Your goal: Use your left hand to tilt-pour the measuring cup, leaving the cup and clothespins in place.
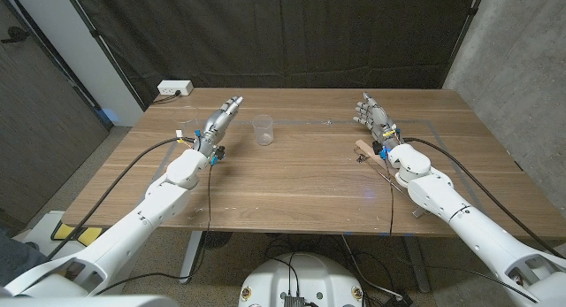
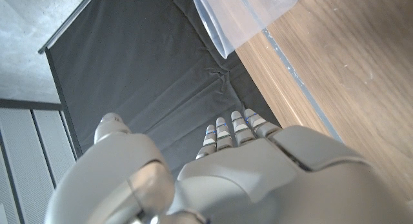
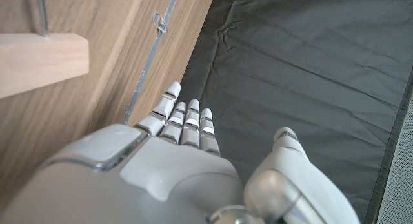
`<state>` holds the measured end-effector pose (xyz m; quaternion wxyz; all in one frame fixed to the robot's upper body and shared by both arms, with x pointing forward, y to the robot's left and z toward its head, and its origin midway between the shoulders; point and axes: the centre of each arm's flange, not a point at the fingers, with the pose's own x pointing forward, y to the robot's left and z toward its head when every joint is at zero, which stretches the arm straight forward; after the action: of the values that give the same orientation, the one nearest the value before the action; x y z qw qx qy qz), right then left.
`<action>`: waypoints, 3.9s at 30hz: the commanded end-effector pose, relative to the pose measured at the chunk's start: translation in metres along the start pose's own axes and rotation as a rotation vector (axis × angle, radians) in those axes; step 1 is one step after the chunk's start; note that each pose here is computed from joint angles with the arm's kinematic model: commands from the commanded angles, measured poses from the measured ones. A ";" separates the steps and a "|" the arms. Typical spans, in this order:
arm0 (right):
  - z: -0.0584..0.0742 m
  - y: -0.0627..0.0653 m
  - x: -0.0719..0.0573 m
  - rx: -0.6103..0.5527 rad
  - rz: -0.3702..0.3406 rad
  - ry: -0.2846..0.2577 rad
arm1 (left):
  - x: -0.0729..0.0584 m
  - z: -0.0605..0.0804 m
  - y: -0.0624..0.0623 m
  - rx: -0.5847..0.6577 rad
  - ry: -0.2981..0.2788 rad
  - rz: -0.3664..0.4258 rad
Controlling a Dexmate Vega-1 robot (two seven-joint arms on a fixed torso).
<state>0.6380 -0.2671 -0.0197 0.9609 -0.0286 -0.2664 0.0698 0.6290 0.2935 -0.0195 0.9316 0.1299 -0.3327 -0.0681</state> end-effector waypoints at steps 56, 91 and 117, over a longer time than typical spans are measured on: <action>0.008 0.028 0.010 0.025 -0.016 -0.014 | 0.006 -0.012 -0.033 0.705 0.168 -0.115; -0.007 0.024 0.011 0.049 -0.018 0.021 | 0.035 -0.025 -0.046 0.707 0.146 -0.120; -0.011 0.019 0.016 0.059 -0.011 0.027 | 0.044 -0.028 -0.056 0.590 0.070 -0.089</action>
<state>0.6521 -0.2441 -0.0221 0.9648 -0.0029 -0.2531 0.0709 0.6777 0.2408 -0.0307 0.8551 0.4394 -0.2751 -0.0026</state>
